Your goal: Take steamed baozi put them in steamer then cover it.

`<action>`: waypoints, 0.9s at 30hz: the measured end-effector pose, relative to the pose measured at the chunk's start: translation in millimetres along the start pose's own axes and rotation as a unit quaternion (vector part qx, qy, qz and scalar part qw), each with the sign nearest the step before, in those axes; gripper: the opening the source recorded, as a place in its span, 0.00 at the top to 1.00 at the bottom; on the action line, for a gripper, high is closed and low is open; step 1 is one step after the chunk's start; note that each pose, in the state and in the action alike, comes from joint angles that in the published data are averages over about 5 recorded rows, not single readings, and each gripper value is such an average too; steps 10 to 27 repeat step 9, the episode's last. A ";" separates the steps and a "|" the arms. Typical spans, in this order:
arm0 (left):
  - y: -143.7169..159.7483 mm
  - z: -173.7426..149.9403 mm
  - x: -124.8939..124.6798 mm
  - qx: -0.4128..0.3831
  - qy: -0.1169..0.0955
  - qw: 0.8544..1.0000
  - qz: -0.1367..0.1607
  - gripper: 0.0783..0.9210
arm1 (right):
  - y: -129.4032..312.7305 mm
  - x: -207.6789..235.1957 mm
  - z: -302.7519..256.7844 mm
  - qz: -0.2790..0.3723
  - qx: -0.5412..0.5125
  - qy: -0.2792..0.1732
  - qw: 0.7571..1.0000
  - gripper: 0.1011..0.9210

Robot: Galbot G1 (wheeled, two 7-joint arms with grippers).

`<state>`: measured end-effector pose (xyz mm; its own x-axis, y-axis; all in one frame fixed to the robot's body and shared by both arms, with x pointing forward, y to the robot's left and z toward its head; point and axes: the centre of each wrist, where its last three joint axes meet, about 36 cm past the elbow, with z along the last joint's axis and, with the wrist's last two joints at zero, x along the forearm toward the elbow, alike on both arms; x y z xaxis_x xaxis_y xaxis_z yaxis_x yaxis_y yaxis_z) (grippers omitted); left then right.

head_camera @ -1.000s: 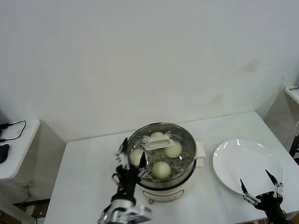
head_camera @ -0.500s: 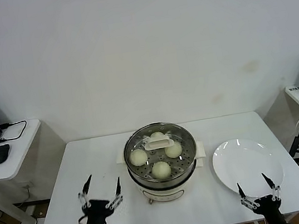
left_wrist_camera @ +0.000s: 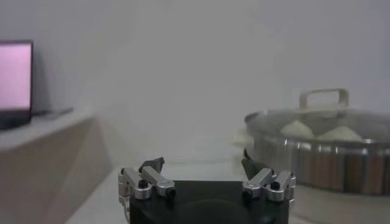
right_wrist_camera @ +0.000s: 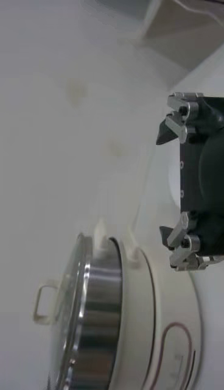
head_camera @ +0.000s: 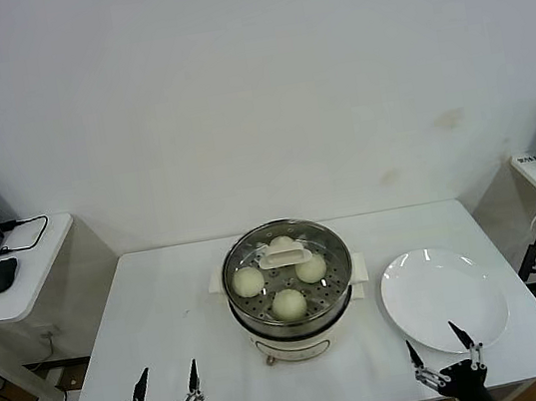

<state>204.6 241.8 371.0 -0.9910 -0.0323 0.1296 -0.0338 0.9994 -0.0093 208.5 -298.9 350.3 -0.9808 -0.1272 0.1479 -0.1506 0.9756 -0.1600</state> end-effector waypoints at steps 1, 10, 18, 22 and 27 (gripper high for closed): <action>0.4 1.2 0.8 0.003 0.001 1.000 -0.002 0.12 | 2.1 0.0 -0.9 -0.001 -0.004 0.001 1.000 0.12; 3.3 8.5 4.3 0.014 0.008 1.000 -0.014 0.12 | 9.6 0.3 -4.7 0.001 -0.020 0.007 1.000 0.12; 3.3 8.5 4.3 0.014 0.008 1.000 -0.014 0.12 | 9.6 0.3 -4.7 0.001 -0.020 0.007 1.000 0.12; 3.3 8.5 4.3 0.014 0.008 1.000 -0.014 0.12 | 9.6 0.3 -4.7 0.001 -0.020 0.007 1.000 0.12; 3.3 8.5 4.3 0.014 0.008 1.000 -0.014 0.12 | 9.6 0.3 -4.7 0.001 -0.020 0.007 1.000 0.12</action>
